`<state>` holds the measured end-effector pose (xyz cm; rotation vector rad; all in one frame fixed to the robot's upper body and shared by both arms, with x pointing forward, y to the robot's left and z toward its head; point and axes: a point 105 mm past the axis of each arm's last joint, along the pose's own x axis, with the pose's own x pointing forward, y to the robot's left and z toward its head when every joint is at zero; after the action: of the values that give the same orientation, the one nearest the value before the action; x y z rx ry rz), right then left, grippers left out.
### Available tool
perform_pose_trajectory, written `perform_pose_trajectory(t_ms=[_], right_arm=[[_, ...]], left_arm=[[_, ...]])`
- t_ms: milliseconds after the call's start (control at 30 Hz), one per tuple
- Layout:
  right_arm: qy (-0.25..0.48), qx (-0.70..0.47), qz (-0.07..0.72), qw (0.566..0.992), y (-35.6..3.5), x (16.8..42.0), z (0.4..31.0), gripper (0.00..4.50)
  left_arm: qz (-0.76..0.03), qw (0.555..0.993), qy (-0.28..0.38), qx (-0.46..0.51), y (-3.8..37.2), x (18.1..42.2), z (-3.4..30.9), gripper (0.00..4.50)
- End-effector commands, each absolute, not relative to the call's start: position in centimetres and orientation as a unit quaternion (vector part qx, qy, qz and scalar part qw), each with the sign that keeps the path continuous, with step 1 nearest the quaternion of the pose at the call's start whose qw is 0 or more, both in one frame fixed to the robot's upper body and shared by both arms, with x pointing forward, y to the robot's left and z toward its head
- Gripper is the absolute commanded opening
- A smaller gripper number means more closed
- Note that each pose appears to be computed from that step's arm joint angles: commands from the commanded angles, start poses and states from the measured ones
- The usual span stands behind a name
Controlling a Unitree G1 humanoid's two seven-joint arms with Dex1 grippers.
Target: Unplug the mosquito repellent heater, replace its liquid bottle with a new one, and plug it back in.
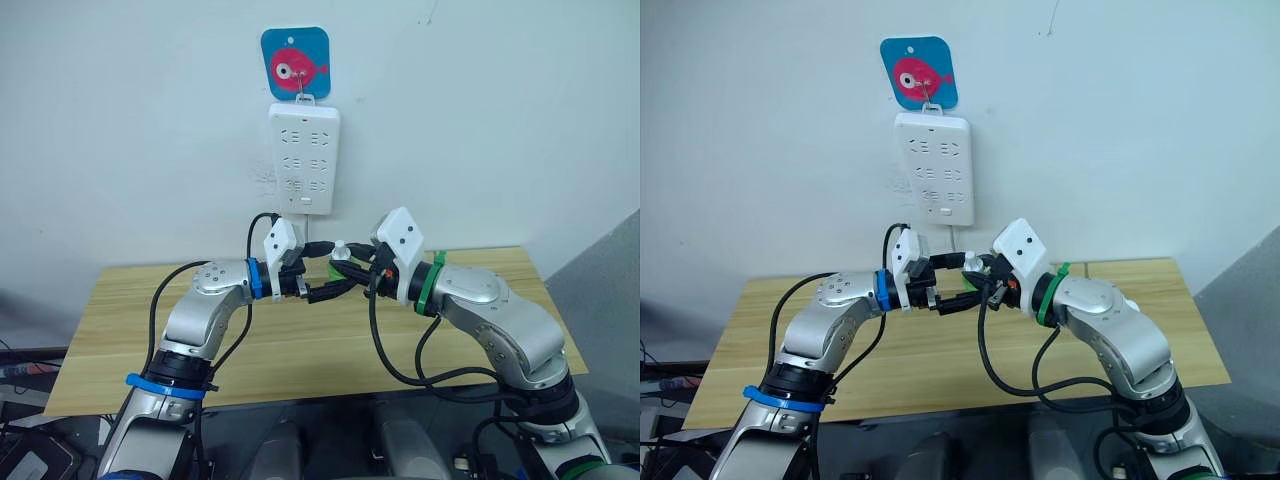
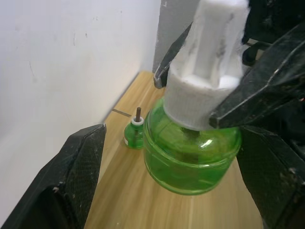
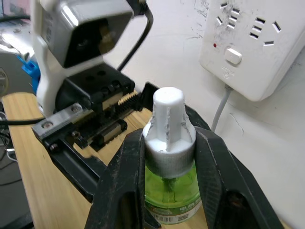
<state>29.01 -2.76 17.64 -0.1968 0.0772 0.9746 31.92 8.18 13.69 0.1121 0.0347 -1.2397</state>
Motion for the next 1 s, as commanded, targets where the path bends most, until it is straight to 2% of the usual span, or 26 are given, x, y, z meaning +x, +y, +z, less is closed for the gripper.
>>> perform_pose_trajectory(t_ms=[33, 167, 267, 433, 600, 700, 800, 900, 967, 1000], right_arm=[[0.004, -0.091, 0.468, 0.879, -2.9, 28.6, 19.4, 1.06], [0.004, -0.089, 0.466, 0.88, -2.9, 28.6, 19.4, 1.06], [0.005, -0.088, 0.467, 0.88, -2.8, 28.6, 19.4, 1.06], [0.005, -0.084, 0.466, 0.881, -2.7, 28.7, 19.3, 1.06], [0.005, -0.066, 0.485, 0.872, -2.7, 28.4, 19.5, 1.06], [-0.001, -0.068, 0.54, 0.839, -2.3, 27.5, 19.8, 1.06], [0.0, -0.125, 0.652, 0.748, -2.6, 25.7, 19.9, 1.06], [0.018, -0.176, 0.707, 0.685, -3.8, 25.8, 19.9, 1.06], [0.027, -0.193, 0.722, 0.664, -4.3, 26.0, 20.0, 1.06], [0.028, -0.191, 0.72, 0.667, -4.4, 26.3, 20.2, 1.06]], left_arm=[[-0.588, 0.807, -0.01, 0.051, 7.9, 31.6, 15.3, 4.32], [-0.589, 0.807, -0.011, 0.04, 7.8, 31.6, 15.6, 4.32], [-0.589, 0.807, -0.016, 0.032, 7.5, 31.7, 15.8, 3.73], [-0.595, 0.802, -0.016, 0.037, 7.4, 31.4, 15.6, 2.29], [-0.606, 0.793, -0.01, 0.051, 7.9, 30.9, 15.5, 2.27], [-0.619, 0.783, -0.006, 0.056, 8.2, 30.5, 15.7, 2.27], [-0.646, 0.76, 0.004, 0.072, 8.9, 29.7, 16.2, 2.27], [-0.66, 0.746, 0.008, 0.084, 9.1, 29.3, 16.2, 2.27], [-0.665, 0.741, 0.005, 0.09, 9.0, 29.2, 16.2, 2.27], [-0.667, 0.74, 0.003, 0.09, 8.9, 29.1, 16.2, 2.27]])
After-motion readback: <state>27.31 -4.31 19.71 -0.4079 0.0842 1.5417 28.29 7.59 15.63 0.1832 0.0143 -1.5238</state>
